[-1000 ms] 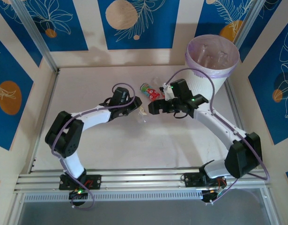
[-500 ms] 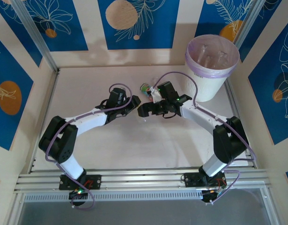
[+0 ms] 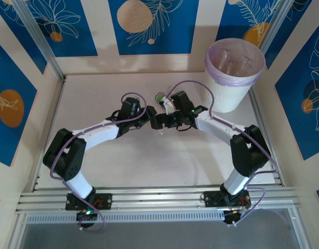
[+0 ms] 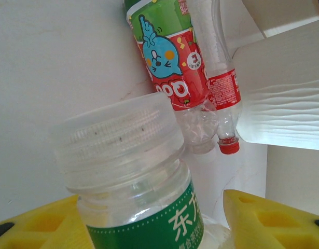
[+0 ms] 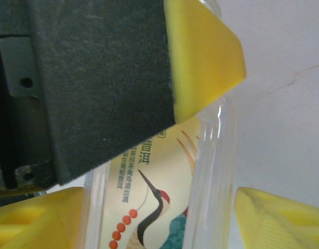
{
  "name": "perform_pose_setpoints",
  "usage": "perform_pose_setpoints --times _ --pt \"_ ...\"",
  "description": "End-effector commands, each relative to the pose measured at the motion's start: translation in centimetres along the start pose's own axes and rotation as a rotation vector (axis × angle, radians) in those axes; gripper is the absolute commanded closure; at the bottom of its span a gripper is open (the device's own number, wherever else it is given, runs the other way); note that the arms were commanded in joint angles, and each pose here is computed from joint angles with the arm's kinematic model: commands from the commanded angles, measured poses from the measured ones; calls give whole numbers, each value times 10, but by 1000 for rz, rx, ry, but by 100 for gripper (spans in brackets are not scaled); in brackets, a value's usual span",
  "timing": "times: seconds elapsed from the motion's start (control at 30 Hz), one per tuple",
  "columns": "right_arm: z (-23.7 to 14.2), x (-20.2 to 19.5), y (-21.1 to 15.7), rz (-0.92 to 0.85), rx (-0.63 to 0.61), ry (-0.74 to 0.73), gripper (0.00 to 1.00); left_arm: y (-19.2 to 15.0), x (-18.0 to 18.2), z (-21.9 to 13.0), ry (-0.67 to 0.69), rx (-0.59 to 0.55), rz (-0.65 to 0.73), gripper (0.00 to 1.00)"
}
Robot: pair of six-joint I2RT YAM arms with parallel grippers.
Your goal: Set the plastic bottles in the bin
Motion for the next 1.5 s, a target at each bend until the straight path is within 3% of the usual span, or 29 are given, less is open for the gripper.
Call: perform_pose_setpoints --times 0.0,0.47,0.9,1.2,1.47 --pt "3 1 1 1 8 10 32 10 -21 -9 -65 -41 13 49" --pt "-3 0 2 5 -3 0 46 15 -21 -8 -59 -62 6 3" --pt "-39 -20 15 21 -90 -116 49 24 7 -33 17 -109 3 0" --pt "-110 -3 46 -79 -236 -200 49 17 29 -56 131 -123 41 1" --pt "-197 22 81 -155 -468 -318 49 8 40 -53 140 -110 25 1"
Point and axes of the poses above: each hand's point on the last joint's axis, 136 mm out from that joint toward the fingers, its own z axis out along the fingers, its own x axis along the line the jaws close on, y = z × x, the point moved 9 cm from there along -z, back along the fingers, and after that the axes turned 11 degrees about z, right-handed, at the moved point
